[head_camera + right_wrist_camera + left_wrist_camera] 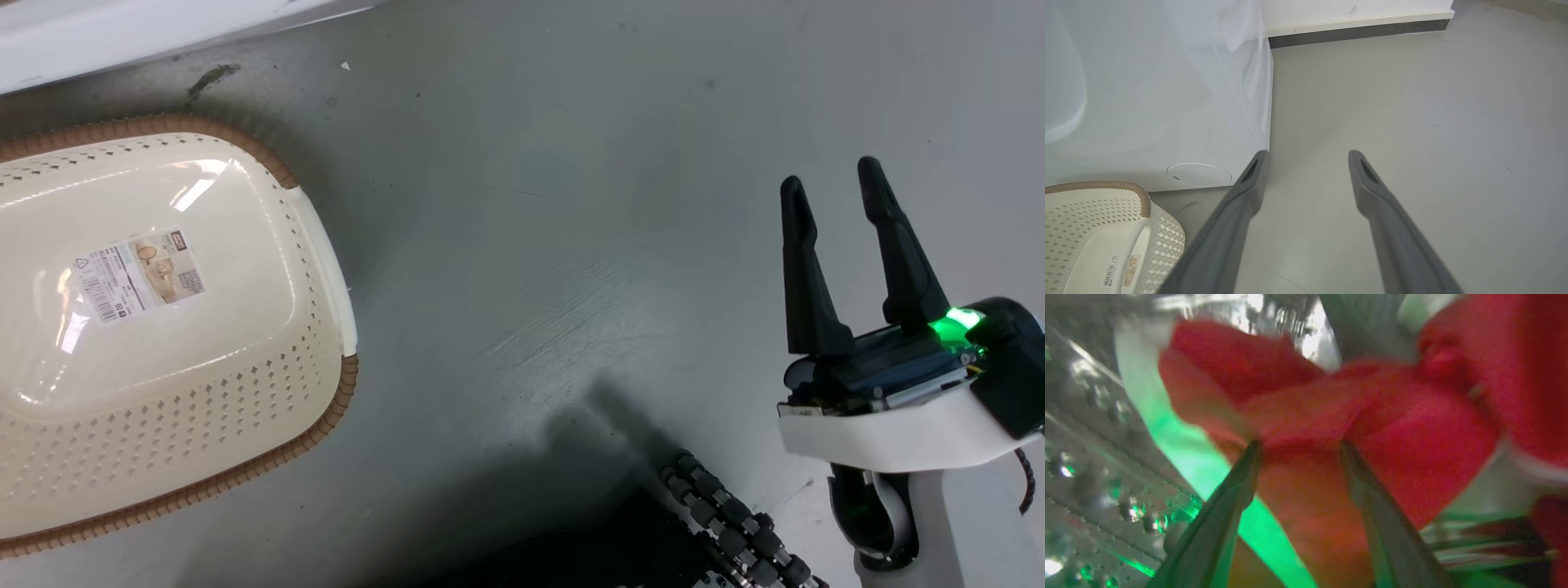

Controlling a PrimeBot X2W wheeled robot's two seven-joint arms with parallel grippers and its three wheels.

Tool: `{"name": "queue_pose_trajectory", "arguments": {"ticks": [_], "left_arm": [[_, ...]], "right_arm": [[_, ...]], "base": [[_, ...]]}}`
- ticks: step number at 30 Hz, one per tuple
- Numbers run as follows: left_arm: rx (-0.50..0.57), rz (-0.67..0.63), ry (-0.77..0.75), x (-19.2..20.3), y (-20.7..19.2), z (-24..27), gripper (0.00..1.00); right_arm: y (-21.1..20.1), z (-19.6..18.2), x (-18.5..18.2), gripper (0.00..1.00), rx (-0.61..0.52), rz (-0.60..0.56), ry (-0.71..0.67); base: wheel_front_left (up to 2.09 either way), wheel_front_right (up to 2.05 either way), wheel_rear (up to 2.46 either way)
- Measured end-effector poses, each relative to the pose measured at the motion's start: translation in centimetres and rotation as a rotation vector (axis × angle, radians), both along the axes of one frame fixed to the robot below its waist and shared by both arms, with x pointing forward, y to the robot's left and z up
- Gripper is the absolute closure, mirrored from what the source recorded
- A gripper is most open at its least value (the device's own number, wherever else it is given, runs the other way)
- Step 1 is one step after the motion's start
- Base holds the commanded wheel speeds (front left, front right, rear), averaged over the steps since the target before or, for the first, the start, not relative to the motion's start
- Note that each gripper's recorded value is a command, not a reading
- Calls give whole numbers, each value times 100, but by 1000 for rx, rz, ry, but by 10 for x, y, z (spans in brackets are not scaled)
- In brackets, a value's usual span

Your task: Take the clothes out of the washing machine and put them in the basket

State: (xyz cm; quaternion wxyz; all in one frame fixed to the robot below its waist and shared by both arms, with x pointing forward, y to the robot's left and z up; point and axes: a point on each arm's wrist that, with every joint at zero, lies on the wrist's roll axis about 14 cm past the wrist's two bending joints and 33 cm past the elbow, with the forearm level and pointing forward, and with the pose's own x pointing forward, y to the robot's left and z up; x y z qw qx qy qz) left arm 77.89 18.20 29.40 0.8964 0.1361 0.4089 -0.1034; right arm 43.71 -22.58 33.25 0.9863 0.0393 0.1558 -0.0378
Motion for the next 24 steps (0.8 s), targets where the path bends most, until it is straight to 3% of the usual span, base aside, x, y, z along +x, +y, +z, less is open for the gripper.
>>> {"name": "queue_pose_trajectory", "arguments": {"ticks": [4,18,19,24], "left_arm": [[19,22,88,-9,7,-19,0],[0,-2,167,-16,-6,-38,0],[-1,-2,166,-15,-6,-38,100],[-9,-23,149,-13,-10,-37,100]], "right_arm": [[-1,-2,-6,0,3,-8,16],[0,-9,-15,0,12,-20,48],[0,-9,-15,0,12,-20,47],[-2,-11,-14,0,11,-25,48]], "base": [[0,0,0],[0,0,0],[0,0,0],[0,0,0]]}}
